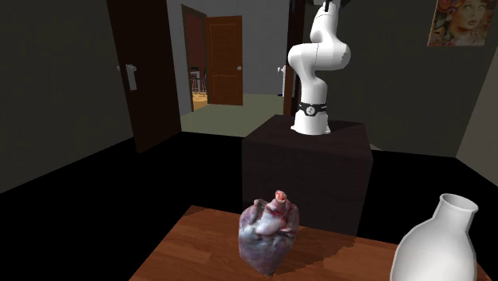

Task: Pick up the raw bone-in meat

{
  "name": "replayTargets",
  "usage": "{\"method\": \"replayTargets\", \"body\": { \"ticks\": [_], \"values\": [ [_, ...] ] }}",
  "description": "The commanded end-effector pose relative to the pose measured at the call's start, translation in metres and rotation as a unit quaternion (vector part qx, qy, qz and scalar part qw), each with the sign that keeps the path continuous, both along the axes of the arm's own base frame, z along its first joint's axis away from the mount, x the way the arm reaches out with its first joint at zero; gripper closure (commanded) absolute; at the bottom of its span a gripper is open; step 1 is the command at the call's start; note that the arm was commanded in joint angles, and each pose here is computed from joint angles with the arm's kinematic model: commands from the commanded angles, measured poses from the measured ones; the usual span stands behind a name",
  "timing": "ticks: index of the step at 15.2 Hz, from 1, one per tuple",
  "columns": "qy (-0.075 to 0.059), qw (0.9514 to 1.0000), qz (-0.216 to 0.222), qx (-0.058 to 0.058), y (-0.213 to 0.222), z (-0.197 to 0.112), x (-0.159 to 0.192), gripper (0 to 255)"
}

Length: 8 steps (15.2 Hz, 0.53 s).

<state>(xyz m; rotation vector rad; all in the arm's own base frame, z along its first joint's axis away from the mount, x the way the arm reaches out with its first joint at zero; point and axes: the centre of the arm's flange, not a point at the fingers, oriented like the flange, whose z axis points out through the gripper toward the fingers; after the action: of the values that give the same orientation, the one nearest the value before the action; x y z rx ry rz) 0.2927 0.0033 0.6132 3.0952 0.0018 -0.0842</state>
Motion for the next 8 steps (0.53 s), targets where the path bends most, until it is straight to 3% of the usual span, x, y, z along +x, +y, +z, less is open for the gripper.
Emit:
{"method": "replayTargets", "body": {
  "ticks": [1, 8],
  "values": [
    [0.000, 1.0000, 0.000, 0.000, 0.000, 0.000, 0.000, 0],
    [0.004, 0.9998, 0.019, 0.001, 0.001, -0.055, 0.075, 0]
  ]
}}
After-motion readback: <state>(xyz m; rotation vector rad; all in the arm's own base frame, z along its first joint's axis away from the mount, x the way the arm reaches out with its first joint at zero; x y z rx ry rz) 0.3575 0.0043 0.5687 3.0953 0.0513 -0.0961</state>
